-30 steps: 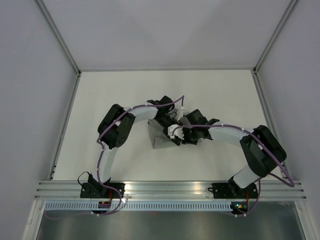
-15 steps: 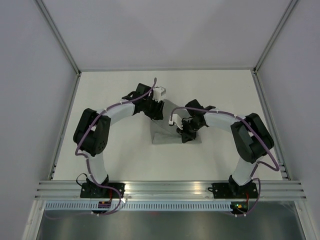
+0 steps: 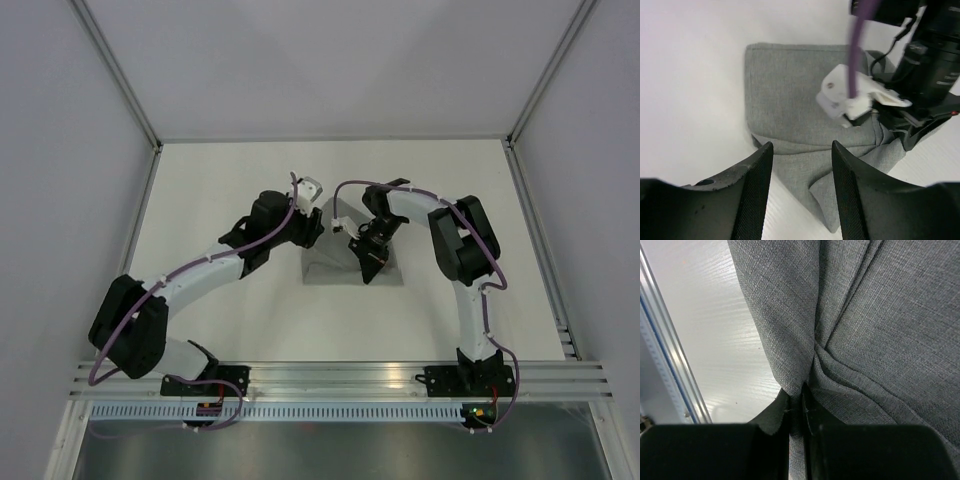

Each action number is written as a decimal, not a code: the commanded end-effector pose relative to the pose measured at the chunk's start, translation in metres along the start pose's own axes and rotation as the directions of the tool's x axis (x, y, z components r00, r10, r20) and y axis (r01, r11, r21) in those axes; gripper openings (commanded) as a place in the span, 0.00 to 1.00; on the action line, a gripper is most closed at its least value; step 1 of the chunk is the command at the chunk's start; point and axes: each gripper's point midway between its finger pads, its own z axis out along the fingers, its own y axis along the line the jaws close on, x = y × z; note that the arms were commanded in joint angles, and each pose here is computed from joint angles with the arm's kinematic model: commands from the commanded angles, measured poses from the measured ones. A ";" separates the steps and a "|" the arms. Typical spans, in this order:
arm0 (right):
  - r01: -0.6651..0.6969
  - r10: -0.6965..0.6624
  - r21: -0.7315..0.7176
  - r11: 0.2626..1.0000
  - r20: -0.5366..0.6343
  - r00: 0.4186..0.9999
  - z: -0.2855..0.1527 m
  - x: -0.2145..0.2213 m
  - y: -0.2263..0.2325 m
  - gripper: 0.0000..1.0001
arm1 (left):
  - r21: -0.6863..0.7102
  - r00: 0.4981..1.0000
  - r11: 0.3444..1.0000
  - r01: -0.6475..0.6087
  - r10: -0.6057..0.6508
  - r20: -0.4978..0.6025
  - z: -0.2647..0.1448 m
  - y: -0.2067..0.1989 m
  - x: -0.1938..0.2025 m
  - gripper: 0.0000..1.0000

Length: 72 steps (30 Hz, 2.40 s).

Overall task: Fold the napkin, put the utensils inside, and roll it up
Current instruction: Roll the napkin with the utensil

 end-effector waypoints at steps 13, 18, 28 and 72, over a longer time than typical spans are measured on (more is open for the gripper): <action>-0.119 0.111 -0.018 0.993 -0.263 0.958 0.040 0.054 -0.043 0.08 | 0.022 0.846 0.846 -0.533 0.533 0.006 0.026 -0.118 0.045 0.58; -0.124 0.115 -0.017 0.992 -0.267 0.957 0.041 0.055 -0.046 0.09 | 0.129 0.776 0.776 -0.618 0.628 -0.056 0.042 -0.141 0.075 0.59; -0.150 0.140 -0.018 0.988 -0.268 0.953 0.044 0.061 -0.056 0.08 | 0.240 0.742 0.739 -0.630 0.664 -0.098 0.055 -0.156 0.101 0.60; -0.176 0.169 -0.016 0.984 -0.207 0.964 0.035 0.054 -0.056 0.20 | 0.598 0.759 0.790 -0.136 0.472 -0.450 0.061 -0.160 0.197 0.02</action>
